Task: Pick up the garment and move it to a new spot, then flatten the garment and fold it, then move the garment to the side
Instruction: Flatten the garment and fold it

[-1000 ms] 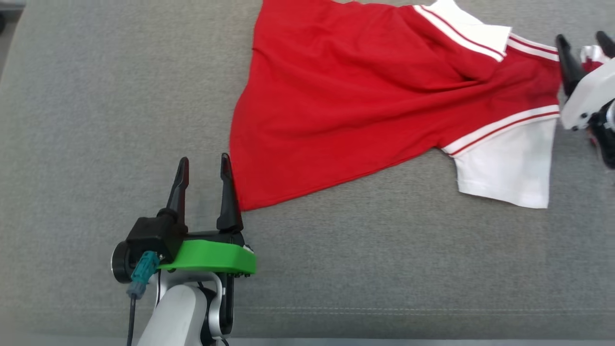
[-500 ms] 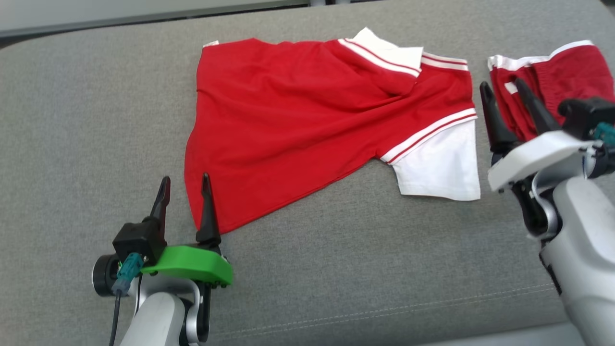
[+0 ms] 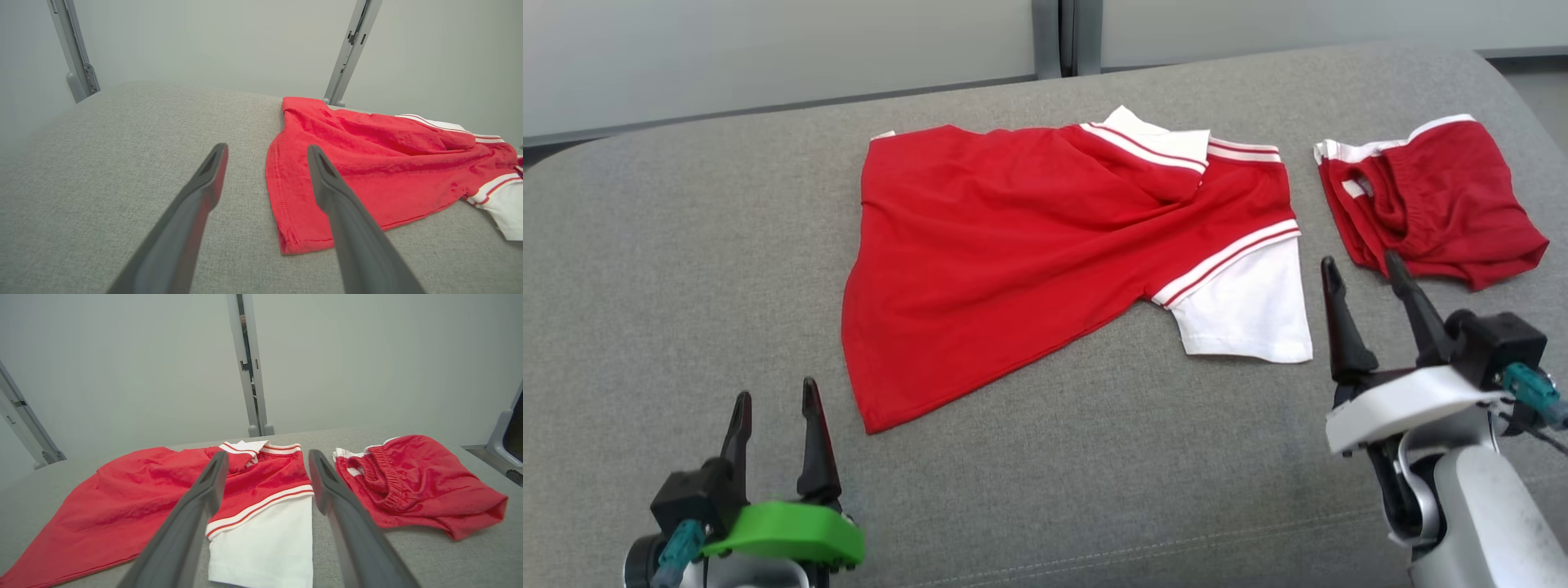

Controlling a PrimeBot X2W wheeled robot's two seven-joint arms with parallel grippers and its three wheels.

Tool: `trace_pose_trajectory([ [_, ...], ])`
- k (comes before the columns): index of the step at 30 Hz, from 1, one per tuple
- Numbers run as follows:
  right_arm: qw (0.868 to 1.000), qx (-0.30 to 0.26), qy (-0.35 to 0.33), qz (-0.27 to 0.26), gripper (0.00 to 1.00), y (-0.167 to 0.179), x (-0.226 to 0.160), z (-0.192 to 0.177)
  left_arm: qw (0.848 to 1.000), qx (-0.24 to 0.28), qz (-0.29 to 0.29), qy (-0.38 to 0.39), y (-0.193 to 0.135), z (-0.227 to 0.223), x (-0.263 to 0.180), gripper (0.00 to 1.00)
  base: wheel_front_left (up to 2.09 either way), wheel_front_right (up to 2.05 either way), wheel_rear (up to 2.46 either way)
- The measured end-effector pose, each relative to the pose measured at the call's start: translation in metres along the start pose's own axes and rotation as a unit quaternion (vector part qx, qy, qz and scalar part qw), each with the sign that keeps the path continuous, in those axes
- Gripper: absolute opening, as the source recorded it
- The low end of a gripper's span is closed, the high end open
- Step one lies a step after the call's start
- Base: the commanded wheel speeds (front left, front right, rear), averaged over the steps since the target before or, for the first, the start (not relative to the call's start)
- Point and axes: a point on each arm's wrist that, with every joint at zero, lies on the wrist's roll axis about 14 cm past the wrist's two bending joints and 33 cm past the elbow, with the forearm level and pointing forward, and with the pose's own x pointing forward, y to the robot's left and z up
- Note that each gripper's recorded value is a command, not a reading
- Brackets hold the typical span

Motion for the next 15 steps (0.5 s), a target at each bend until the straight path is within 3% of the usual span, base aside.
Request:
trace_pose_trajectory([
  [15,1.0,0.007,0.018,0.022,1.0,0.029,-0.031,-0.003,0.999,-0.019,0.035,-0.007,0.022,0.004,-0.039,1.0,0.0,0.0,0.0],
])
